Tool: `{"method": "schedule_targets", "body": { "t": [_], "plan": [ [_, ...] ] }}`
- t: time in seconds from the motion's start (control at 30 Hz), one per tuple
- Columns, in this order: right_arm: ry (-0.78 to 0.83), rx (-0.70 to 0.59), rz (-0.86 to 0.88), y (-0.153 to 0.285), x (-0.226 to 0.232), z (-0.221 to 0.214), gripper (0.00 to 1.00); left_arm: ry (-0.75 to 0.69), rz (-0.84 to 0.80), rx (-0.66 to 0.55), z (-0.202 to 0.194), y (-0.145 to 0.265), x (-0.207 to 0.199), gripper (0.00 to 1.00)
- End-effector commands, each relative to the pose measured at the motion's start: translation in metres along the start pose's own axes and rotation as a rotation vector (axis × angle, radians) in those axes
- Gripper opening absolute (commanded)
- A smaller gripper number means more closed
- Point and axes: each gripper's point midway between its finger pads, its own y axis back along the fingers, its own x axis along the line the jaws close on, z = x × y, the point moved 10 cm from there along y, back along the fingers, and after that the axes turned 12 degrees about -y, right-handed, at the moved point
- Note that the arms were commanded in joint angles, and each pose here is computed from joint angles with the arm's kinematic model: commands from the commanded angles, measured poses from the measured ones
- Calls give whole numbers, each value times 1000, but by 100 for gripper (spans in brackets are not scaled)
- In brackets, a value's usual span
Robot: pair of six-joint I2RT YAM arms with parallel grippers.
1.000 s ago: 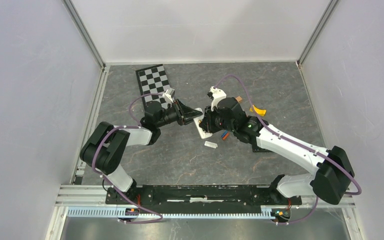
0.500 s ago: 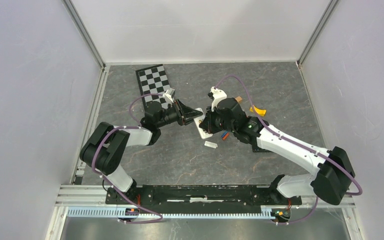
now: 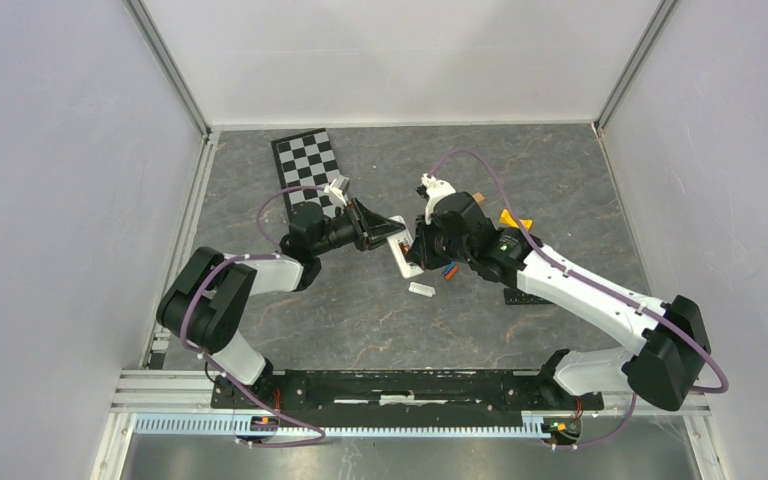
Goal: Load the batteries into the remote control
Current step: Load the battery into the remote control.
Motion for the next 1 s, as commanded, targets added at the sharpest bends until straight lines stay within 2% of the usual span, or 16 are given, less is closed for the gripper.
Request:
{"method": "schedule_targets", "body": {
  "t": [0.0, 0.63, 0.97],
  "plan": [
    [7, -15, 3, 6, 9, 13, 2, -96, -55, -36, 7, 1, -16, 2],
    [-20, 2, 71, -9, 13, 10, 21, -71, -79, -40, 9, 2, -22, 2],
    [-29, -27, 19, -5, 8, 12, 34, -67, -82, -42, 9, 2, -23, 2]
  ]
}}
